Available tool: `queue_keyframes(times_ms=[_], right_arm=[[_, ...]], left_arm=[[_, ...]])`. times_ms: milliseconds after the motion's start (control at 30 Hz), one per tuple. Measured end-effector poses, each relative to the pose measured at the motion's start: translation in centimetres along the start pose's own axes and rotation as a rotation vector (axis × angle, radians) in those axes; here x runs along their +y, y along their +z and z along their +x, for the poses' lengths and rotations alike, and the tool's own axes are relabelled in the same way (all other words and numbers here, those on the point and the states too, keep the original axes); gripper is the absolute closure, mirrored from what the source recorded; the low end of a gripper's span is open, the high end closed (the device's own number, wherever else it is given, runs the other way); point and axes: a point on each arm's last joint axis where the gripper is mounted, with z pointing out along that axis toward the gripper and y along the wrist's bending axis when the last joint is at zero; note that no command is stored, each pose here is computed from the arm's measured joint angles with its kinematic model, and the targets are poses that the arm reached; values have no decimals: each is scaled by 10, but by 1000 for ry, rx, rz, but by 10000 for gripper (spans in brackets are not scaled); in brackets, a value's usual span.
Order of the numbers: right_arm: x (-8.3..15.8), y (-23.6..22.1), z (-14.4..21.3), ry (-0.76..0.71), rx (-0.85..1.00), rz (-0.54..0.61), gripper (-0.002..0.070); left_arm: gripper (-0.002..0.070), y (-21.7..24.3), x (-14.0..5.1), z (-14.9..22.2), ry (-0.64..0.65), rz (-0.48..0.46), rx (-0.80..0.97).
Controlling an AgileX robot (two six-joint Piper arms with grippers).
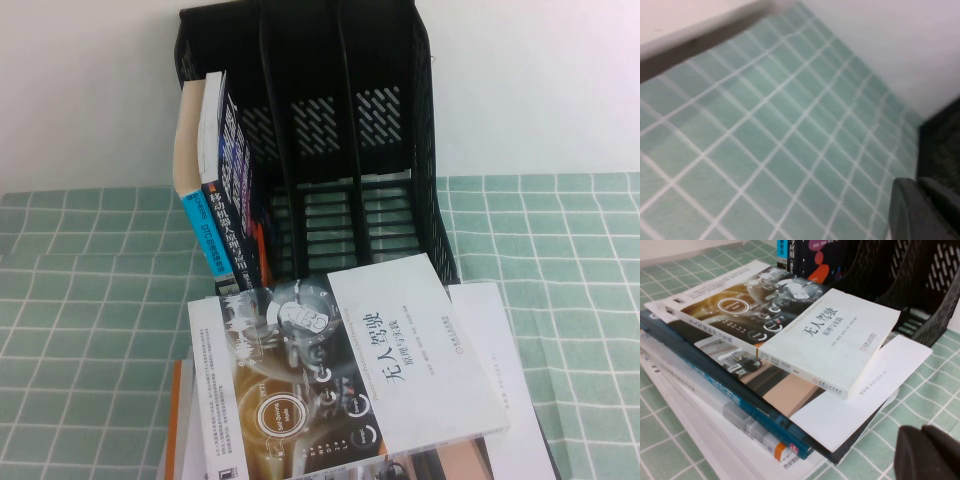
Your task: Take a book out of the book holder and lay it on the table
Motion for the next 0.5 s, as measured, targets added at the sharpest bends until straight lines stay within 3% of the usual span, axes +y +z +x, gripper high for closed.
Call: queue_keyframes(times_ms=[67, 167, 367, 500], right_arm=[[0, 0, 0, 0, 0, 0, 678], [0, 0, 0, -2, 0, 0, 678], [0, 0, 0, -2, 0, 0, 678], [0, 0, 0, -2, 0, 0, 678]], left_arm=[[678, -3, 4, 1, 20, -29, -4], [678, -5, 1, 2, 117, 10, -16], [678, -5, -12, 14, 462, 354, -221], [678, 0, -3, 26, 552, 410, -305]])
